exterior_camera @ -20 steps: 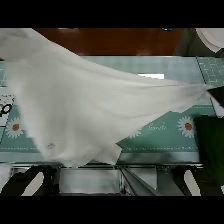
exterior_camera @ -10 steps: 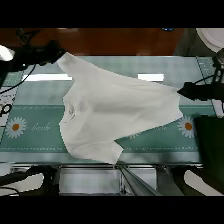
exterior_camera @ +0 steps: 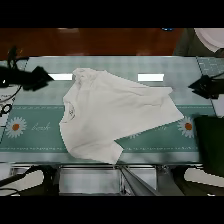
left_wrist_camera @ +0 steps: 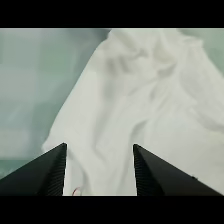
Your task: Fold the shirts.
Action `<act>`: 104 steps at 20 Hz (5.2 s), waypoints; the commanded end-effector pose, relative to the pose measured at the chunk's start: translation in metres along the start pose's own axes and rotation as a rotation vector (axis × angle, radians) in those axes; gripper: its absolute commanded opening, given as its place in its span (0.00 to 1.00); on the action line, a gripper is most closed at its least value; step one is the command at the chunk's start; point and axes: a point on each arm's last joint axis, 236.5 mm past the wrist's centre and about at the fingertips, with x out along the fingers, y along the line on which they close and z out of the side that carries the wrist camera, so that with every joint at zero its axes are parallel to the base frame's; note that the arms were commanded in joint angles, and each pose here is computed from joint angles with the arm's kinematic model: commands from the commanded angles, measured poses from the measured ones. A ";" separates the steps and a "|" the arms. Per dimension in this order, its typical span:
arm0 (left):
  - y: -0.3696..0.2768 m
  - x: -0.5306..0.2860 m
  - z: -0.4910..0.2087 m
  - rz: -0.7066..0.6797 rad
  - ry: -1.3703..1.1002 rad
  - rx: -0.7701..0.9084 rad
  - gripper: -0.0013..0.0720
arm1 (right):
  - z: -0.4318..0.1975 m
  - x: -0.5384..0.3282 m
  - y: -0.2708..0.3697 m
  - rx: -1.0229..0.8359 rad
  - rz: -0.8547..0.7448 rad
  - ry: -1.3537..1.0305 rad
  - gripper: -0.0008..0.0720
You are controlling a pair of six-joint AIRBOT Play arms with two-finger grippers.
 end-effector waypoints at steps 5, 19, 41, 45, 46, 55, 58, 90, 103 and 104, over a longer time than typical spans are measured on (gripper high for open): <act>0.034 -0.011 -0.216 -0.066 0.225 -0.260 0.70 | -0.081 0.000 -0.029 0.170 0.052 -0.043 0.58; 0.049 0.001 -0.312 0.107 0.627 -0.291 0.70 | -0.085 0.003 -0.009 0.155 0.102 -0.032 0.58; -0.003 0.043 -0.277 -0.051 0.437 -0.210 0.04 | -0.121 0.002 -0.080 0.302 -0.125 0.102 0.58; -0.002 0.048 -0.266 -0.051 0.386 -0.211 0.04 | -0.119 0.024 -0.071 0.327 -0.025 0.135 0.58; -0.003 0.048 -0.265 -0.056 0.379 -0.216 0.04 | -0.118 0.031 -0.069 0.333 -0.015 0.150 0.58; -0.005 0.048 -0.262 -0.061 0.370 -0.220 0.04 | -0.095 0.082 -0.033 0.262 0.055 0.215 0.29; -0.014 0.045 -0.239 -0.083 0.317 -0.180 0.04 | -0.080 0.073 -0.006 0.137 0.095 0.230 0.04; -0.214 -0.507 -0.093 0.156 -1.214 0.542 0.04 | -0.103 -0.404 0.249 -0.658 -0.182 -0.875 0.04; -0.073 -0.100 0.057 -0.115 -0.328 0.093 0.04 | 0.002 -0.066 0.148 -0.446 -0.038 -0.193 0.04; -0.066 -0.072 0.071 -0.112 -0.314 0.066 0.04 | 0.016 -0.032 0.143 -0.430 -0.042 -0.175 0.04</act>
